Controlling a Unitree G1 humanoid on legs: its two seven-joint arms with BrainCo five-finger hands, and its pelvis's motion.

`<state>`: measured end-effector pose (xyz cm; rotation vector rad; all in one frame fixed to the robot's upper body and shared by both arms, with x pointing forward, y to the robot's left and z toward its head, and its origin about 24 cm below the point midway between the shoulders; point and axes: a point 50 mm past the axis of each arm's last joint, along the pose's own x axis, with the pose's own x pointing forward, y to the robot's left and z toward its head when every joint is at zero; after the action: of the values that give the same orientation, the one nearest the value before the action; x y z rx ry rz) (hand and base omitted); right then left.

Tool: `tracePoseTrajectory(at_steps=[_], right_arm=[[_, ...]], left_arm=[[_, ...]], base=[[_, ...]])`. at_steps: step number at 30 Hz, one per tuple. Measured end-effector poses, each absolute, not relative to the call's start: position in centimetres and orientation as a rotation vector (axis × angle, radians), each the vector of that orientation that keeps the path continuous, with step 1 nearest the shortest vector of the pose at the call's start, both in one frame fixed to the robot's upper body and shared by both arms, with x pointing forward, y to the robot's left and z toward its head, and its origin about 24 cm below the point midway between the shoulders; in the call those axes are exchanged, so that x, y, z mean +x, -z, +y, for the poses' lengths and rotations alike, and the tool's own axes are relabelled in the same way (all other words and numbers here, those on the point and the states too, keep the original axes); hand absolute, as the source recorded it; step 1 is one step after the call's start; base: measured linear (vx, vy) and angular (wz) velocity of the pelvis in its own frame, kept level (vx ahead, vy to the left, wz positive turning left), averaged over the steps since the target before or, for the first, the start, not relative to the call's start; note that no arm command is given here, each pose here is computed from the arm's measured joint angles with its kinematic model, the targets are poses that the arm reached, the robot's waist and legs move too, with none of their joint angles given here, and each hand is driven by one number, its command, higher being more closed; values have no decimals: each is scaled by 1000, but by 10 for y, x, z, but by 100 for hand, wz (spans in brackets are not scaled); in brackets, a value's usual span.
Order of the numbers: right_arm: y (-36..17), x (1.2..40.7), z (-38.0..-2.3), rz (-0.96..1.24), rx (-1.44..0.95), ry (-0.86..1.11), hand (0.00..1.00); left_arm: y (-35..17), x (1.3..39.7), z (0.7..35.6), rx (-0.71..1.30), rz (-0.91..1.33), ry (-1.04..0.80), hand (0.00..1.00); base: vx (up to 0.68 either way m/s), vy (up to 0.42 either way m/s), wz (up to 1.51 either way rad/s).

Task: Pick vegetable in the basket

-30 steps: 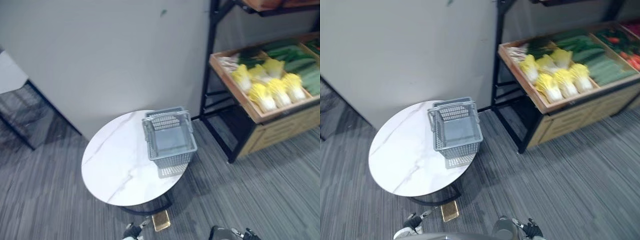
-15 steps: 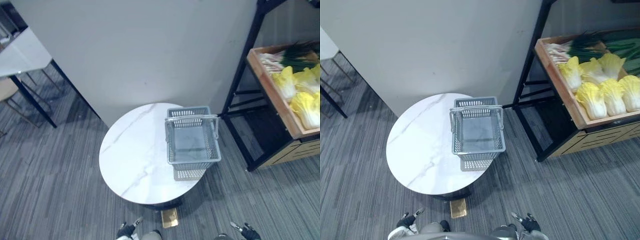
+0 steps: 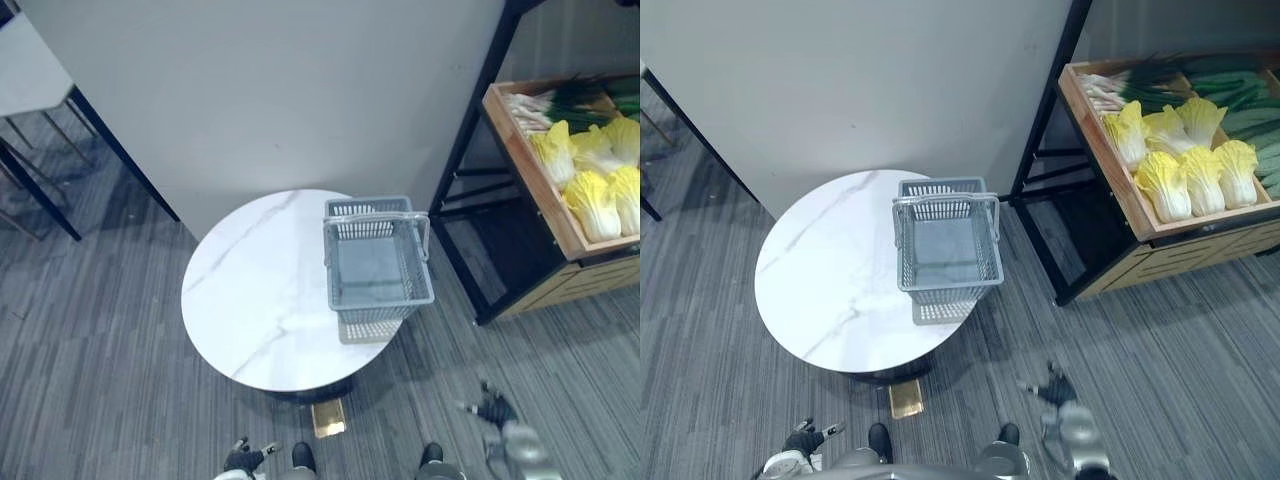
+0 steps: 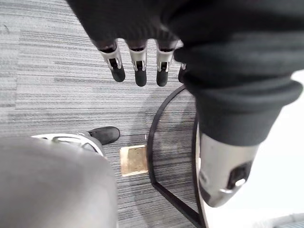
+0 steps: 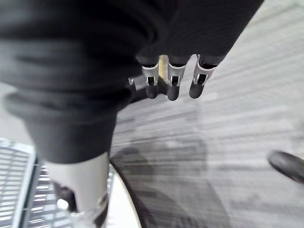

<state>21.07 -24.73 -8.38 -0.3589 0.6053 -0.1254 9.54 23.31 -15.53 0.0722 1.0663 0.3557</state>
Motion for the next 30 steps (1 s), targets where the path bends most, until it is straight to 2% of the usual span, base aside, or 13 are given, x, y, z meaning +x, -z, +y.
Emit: tracePoseTrajectory(at_steps=[3,6,15,25,30], right_arm=[[28,261,-260,374,-595,115,0],[-29,296,-255,143,-776,92,0],[-133,350,-211,-251,-1046,15,0],[-230,391,-193,-427,-1227,58,0],[-256,401,-199,-417,-1230,124,0]], left_arm=[[156,90,233,84,1080,-351,0],[157,85,233,79,1091,-353,0],[156,87,235,22,1072,-397,0],[152,103,234,-25,1008,-434,0],[148,114,234,-23,977,-437,0]], base=[[-59,21,1],[-23,1,-2],[18,-5,0],[-3,-2,6],[-3,3,10]])
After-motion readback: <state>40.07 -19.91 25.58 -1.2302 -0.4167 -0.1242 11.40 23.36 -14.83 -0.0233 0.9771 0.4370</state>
